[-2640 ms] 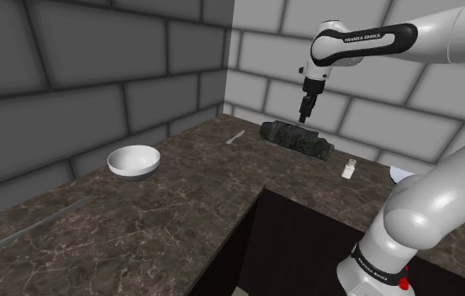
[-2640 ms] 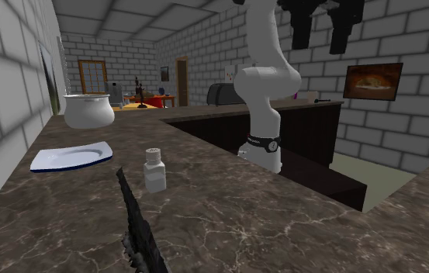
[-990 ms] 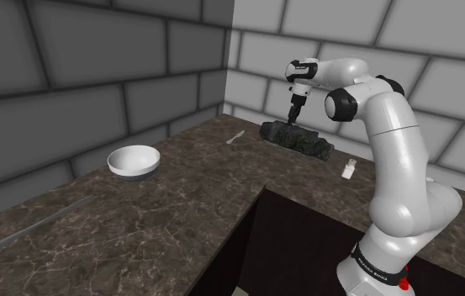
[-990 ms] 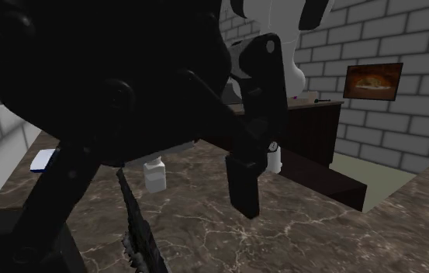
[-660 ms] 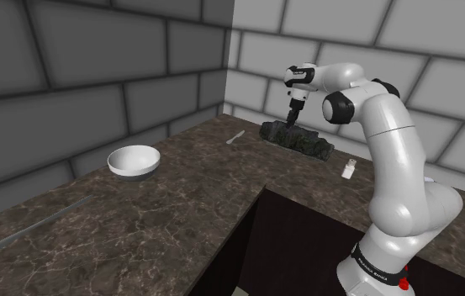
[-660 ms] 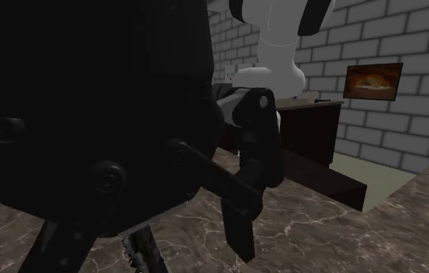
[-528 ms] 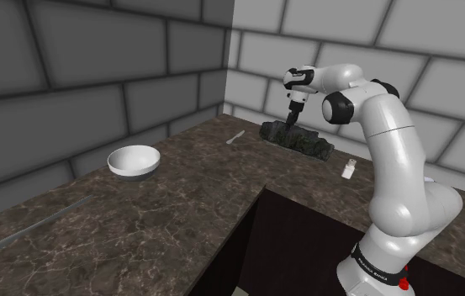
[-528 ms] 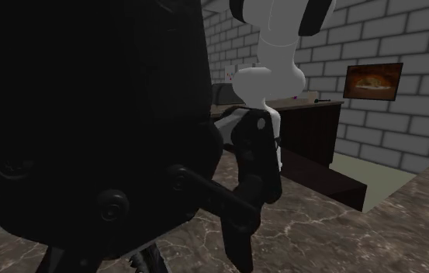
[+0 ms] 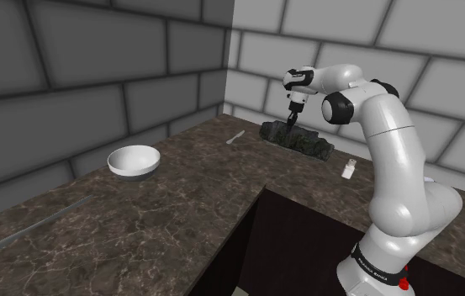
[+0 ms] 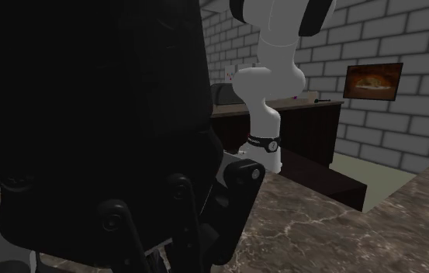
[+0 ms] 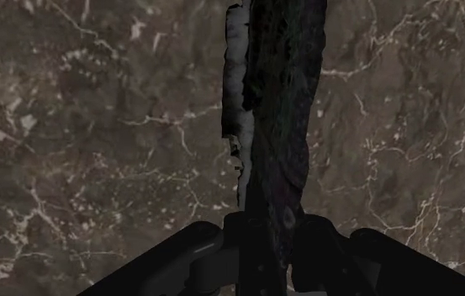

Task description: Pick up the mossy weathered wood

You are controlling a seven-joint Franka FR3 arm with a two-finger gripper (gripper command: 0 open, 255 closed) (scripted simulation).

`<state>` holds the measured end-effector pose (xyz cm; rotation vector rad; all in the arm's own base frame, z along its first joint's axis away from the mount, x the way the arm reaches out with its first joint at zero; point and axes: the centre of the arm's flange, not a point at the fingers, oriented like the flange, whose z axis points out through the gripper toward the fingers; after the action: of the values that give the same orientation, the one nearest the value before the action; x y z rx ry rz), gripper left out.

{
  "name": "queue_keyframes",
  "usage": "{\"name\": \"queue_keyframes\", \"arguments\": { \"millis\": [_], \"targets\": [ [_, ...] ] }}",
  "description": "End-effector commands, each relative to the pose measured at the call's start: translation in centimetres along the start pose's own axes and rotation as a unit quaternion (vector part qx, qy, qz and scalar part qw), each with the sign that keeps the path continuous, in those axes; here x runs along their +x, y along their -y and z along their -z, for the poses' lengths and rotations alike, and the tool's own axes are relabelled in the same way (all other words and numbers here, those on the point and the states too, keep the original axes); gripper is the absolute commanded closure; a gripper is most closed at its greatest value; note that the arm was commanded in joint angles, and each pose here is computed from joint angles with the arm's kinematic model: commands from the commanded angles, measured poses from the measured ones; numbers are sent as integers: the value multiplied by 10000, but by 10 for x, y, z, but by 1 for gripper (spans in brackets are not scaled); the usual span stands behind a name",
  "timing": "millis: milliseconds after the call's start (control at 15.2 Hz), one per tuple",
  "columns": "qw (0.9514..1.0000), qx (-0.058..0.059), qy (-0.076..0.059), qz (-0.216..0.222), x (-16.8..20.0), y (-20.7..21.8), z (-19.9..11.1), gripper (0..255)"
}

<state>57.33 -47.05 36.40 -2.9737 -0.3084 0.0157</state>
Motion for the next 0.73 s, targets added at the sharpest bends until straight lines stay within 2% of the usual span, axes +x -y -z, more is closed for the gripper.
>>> {"name": "queue_keyframes", "arguments": {
  "millis": [0,132,660],
  "targets": [
    [10000,1,1,0,0,0,0,255],
    [10000,1,0,0,0,0,0,255],
    [10000,1,0,0,0,6,42,255]
  ]
}}
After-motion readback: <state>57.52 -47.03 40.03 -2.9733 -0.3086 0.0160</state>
